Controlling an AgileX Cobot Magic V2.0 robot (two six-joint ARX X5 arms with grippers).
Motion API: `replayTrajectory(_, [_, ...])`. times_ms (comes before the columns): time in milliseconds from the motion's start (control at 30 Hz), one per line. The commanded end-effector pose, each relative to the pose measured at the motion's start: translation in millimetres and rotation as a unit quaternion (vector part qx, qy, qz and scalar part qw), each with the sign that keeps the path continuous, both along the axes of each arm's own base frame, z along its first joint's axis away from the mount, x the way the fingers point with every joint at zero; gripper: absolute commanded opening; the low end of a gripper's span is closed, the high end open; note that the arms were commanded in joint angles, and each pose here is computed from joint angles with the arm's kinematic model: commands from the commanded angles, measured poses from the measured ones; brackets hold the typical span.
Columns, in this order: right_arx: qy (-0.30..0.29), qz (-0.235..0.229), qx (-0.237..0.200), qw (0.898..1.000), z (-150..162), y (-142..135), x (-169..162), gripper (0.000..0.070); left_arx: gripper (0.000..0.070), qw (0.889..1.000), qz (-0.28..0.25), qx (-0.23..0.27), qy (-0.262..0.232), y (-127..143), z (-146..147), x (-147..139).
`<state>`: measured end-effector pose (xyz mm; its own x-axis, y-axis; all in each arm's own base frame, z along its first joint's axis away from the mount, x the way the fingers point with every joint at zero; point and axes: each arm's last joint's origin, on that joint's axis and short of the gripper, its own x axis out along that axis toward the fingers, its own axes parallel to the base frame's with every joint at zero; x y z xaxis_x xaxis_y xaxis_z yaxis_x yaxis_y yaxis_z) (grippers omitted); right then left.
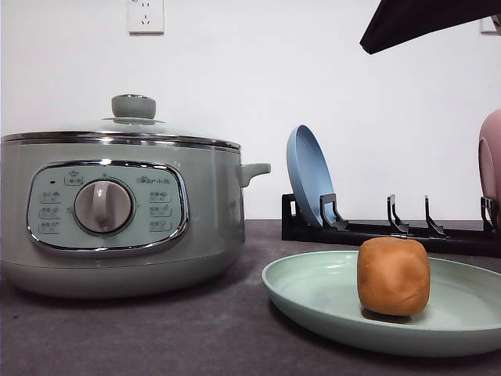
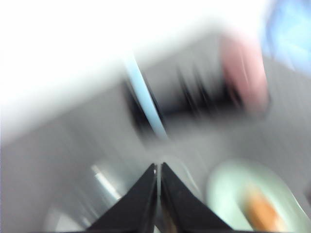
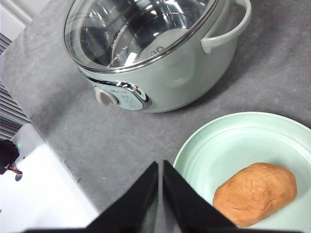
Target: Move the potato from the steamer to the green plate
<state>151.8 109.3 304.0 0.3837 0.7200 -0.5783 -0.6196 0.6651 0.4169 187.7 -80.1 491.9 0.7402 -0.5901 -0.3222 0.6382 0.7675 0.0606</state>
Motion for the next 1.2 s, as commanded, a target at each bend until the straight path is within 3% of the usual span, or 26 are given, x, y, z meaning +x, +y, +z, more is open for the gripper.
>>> replayTrajectory(0, [-0.009,0.005,0.002,1.000,4,2,1,0.0001,0.0002,0.998,0.014,-0.010,-0.065,12,13,-12])
replayTrajectory(100, [-0.009,0.005,0.002,1.000,4,2,1,0.0001,0.0002,0.988,0.066,-0.026,-0.136,37,18,-36])
replayTrajectory(267, [-0.009,0.005,0.002,1.000,4,2,1,0.0001,0.0002,0.965,0.174,-0.023,-0.196,65,-2,-73])
replayTrajectory(433, [-0.009,0.005,0.002,1.000,4,2,1,0.0001,0.0002,0.928,0.273,-0.021,-0.253,78,-46,-101])
replayTrajectory(600, [-0.009,0.005,0.002,1.000,4,2,1,0.0001,0.0002,0.910,0.303,-0.022,-0.284,82,-106,-114])
replayTrajectory(767, [-0.009,0.005,0.003,1.000,4,2,1,0.0001,0.0002,0.911,0.313,-0.020,-0.267,83,-164,-114])
replayTrajectory(1167, [-0.009,0.005,0.003,1.000,4,2,1,0.0001,0.0002,0.927,0.336,-0.041,-0.160,85,-272,-99])
